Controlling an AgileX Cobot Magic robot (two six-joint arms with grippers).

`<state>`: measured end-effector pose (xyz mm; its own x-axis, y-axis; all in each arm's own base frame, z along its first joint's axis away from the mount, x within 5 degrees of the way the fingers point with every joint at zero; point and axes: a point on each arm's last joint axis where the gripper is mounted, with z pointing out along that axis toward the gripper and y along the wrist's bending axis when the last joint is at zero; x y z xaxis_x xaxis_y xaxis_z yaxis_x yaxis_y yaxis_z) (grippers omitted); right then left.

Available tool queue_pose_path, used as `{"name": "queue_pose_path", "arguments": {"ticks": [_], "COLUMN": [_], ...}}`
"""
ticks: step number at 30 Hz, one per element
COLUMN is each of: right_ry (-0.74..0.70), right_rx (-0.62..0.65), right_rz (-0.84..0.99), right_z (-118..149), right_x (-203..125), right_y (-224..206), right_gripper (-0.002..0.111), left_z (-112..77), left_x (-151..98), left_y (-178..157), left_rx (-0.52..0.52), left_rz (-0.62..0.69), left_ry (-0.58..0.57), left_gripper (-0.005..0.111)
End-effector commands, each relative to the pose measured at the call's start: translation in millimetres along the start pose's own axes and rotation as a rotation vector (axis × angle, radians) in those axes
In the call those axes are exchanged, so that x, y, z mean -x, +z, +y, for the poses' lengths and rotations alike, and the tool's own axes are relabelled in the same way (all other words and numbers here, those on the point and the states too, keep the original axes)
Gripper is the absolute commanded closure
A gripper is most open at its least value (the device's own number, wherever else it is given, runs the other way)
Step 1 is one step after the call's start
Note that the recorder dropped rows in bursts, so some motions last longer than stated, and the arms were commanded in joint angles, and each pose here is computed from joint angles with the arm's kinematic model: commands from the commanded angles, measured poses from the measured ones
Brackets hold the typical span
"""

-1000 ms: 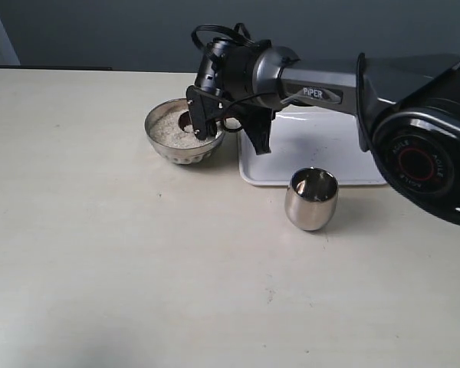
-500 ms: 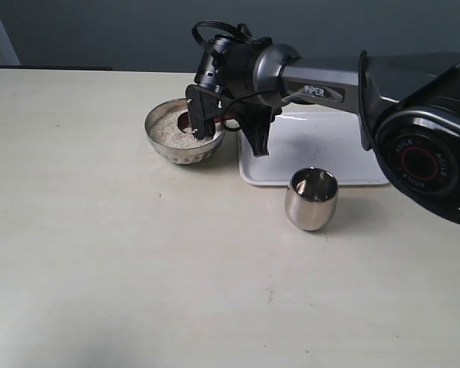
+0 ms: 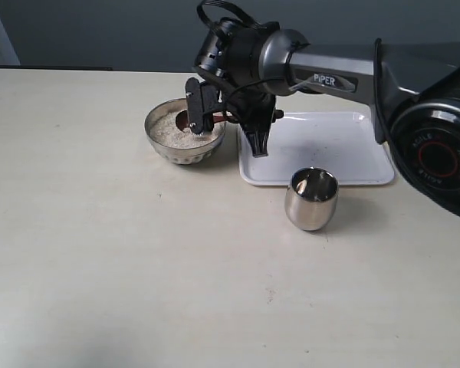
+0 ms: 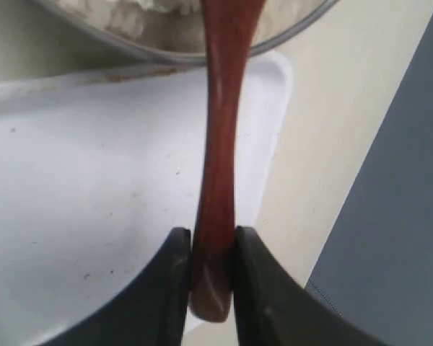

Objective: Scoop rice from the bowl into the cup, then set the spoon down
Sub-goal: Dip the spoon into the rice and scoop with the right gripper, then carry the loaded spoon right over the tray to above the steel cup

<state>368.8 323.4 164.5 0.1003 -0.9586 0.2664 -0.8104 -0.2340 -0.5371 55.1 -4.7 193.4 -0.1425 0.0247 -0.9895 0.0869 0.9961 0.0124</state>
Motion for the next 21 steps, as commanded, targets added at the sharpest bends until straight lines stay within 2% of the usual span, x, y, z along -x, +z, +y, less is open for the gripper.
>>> {"name": "queue_pose_path", "arguments": {"ticks": [1,21], "right_ry": [0.044,0.11], "right_rx": [0.038,0.116], "right_rz": [0.002,0.081], "right_z": [-3,-9], "right_x": [-10,-43], "right_y": [1,18], "right_gripper": [0.108,0.108], "left_z": [-0.5,-0.5], "left_x": [-1,-1], "left_y": [0,0], "left_rx": [-0.008,-0.008], "left_rz": [0.001,0.001], "left_ry": [-0.002,-0.002], "left_gripper": [0.106,0.106]}}
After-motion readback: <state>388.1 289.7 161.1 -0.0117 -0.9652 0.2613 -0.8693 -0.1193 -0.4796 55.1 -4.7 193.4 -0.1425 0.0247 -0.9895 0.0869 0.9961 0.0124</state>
